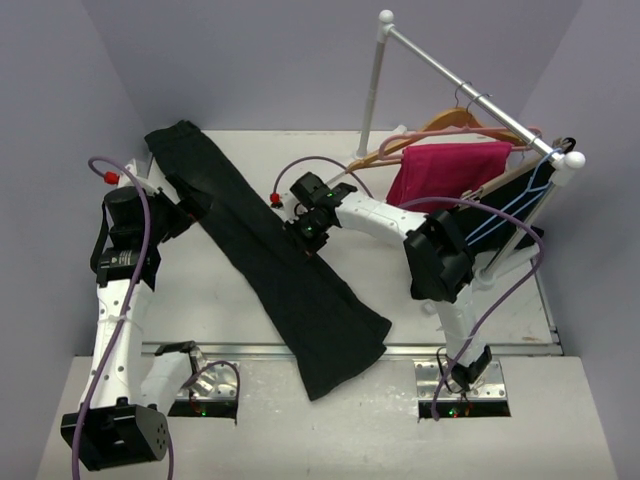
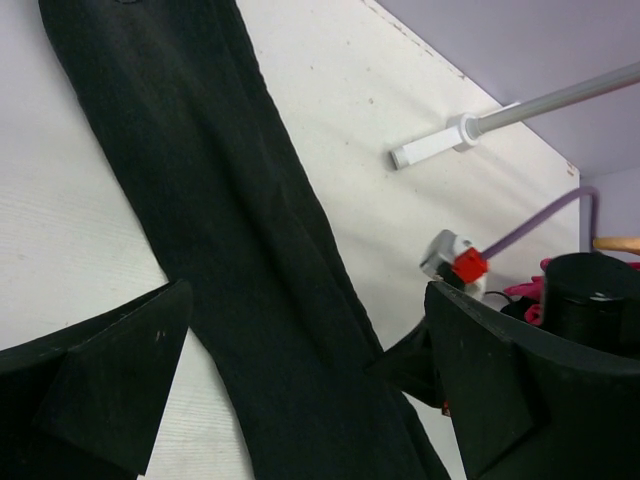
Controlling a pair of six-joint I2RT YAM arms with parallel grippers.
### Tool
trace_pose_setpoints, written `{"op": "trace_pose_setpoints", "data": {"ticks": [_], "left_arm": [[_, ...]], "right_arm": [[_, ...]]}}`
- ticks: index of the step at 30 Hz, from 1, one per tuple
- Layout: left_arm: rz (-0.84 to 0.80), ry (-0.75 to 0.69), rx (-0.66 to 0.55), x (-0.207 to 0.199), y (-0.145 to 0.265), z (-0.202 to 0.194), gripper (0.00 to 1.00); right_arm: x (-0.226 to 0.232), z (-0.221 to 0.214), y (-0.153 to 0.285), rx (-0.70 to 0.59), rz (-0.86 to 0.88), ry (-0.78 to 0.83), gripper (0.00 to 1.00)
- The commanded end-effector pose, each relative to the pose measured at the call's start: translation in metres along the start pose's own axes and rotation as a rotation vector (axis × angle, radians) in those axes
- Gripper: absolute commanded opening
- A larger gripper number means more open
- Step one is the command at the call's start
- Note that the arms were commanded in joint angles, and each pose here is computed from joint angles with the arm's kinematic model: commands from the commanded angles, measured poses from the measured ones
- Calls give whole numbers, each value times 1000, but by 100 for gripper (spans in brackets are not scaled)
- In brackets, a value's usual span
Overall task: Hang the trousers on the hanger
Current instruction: Fold the trousers at the center of the board.
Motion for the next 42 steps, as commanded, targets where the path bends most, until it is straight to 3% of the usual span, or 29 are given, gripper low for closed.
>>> {"op": "trace_pose_setpoints", "data": {"ticks": [1,8,16,19,21,22,23,24,29,32,36,42], "left_arm": [[-10,-32,-52,-1,-1,4,100],[-1,-29,-60,1,-3,4,100],[10,-11,-47,2,-10,3,100],[36,3,-33,3,-17,6,100],[56,25,-31,2,-24,10,100],[62,37,-29,2,-27,12,100],[66,48,-27,1,-31,13,100],[67,58,-24,0,-34,15,100],[83,156,-29,-15,-75,37,100],[105,214,-31,-25,-110,48,100],[165,241,-4,-28,-175,65,99],[458,171,63,-18,-265,69,98]], "right_arm": [[3,16,45,-100,-110,-13,0],[-18,0,57,-66,-172,-104,0],[-43,-16,23,23,-156,-131,1],[-46,-18,8,30,-122,-143,42],[-44,-16,10,5,-126,-144,47],[-42,-13,17,-12,-138,-140,62],[-39,-9,28,-34,-158,-133,90],[-36,-5,37,-54,-177,-126,99],[14,-10,68,-176,-289,-28,99],[38,-28,62,-191,-237,-30,99],[53,-60,36,-126,-167,-31,99],[48,-99,13,-41,-189,-82,99]]}}
Point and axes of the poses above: each gripper's point midway between its finger pads, its own y axis back along the fingers, its own x axis along the line the jaws close on, z = x × y, the point moved 9 cm from there along y, back along the fingers, and after that the axes turned 9 degrees about y, right-handed, at the moved point
